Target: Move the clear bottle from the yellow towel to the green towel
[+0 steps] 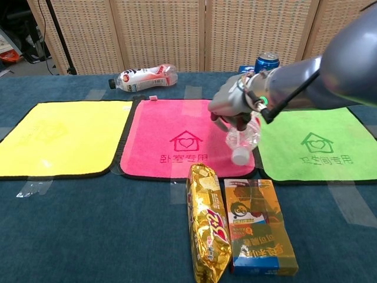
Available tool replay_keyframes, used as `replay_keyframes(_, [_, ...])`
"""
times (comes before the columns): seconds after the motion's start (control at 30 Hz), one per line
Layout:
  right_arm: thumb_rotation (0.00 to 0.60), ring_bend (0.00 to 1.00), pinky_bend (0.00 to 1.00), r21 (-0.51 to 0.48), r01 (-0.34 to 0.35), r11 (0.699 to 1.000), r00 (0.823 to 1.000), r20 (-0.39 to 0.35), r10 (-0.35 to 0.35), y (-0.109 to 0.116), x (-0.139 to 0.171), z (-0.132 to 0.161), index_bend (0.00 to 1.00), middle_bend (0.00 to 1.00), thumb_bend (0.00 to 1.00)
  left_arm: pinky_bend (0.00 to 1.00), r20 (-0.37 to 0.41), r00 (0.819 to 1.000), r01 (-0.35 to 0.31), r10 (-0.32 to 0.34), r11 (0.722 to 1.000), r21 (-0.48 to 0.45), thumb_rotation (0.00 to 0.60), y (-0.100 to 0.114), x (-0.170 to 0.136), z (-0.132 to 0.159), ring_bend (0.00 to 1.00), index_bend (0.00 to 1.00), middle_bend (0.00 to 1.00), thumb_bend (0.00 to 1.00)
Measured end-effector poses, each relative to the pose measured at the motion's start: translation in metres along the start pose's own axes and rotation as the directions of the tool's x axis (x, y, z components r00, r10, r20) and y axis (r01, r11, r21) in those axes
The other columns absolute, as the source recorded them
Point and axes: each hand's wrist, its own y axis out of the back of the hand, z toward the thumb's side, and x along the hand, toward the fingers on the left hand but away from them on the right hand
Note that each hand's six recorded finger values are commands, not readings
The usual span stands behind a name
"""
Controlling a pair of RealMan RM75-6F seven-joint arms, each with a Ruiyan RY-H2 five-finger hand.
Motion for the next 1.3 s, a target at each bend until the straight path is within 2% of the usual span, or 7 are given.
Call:
replay_keyframes(0.57, [0.600,0.09,0.12,0.095,-0.164,0.982,0.983,0.097,0.155,-0.074,0.046,-0.073,0.38,0.30,1.00,0.00,0.051,0.999,0.018,-0.019,1.000,0.020,0.600,-0.008,-0.003,0.016,0.00,0.00,0.00,0.09])
replay_keyframes(0.87, [0.600,0.05,0.12,0.052,-0.052,0.997,0.995,0.082,0.048,-0.048,0.071,-0.080,0.32,0.21,1.00,0.00,0.062,0.998,0.026,-0.027,0.999,0.019,0.600,-0.010,-0.004,0.019,0.00,0.00,0.00,0.09])
replay_keyframes(0.9, [0.600,0.03,0.12,0.041,-0.025,0.999,0.997,0.081,0.021,-0.041,0.077,-0.081,0.25,0.16,0.93,0.00,0.065,0.998,0.027,-0.028,0.999,0.018,0.600,-0.010,-0.004,0.019,0.00,0.00,0.00,0.09])
replay_keyframes(0.97, [0.600,0.00,0.11,0.016,0.047,0.999,0.995,0.083,-0.049,-0.029,0.093,-0.085,0.11,0.06,0.55,0.00,0.071,0.997,0.026,-0.027,1.000,0.016,0.600,-0.009,-0.005,0.019,0.00,0.00,0.00,0.09])
replay_keyframes(1.03, [0.600,0.00,0.06,-0.005,0.133,0.991,0.986,0.098,-0.132,-0.020,0.109,-0.092,0.01,0.00,0.07,0.00,0.078,0.997,0.023,-0.024,1.000,0.015,0.600,-0.009,-0.006,0.020,0.00,0.00,0.00,0.08])
replay_keyframes(1.1, [0.600,0.00,0.01,-0.027,0.212,0.977,0.971,0.122,-0.207,-0.015,0.124,-0.100,0.00,0.00,0.00,0.00,0.084,0.996,0.017,-0.018,1.000,0.016,0.600,-0.008,-0.007,0.020,0.00,0.00,0.00,0.07])
replay_keyframes(1.3, [0.600,0.00,0.00,-0.169,0.447,0.879,0.875,0.288,-0.389,-0.042,0.186,-0.133,0.00,0.00,0.00,0.00,0.112,0.994,-0.022,0.017,0.999,0.039,0.600,-0.004,-0.012,0.020,0.00,0.00,0.00,0.00])
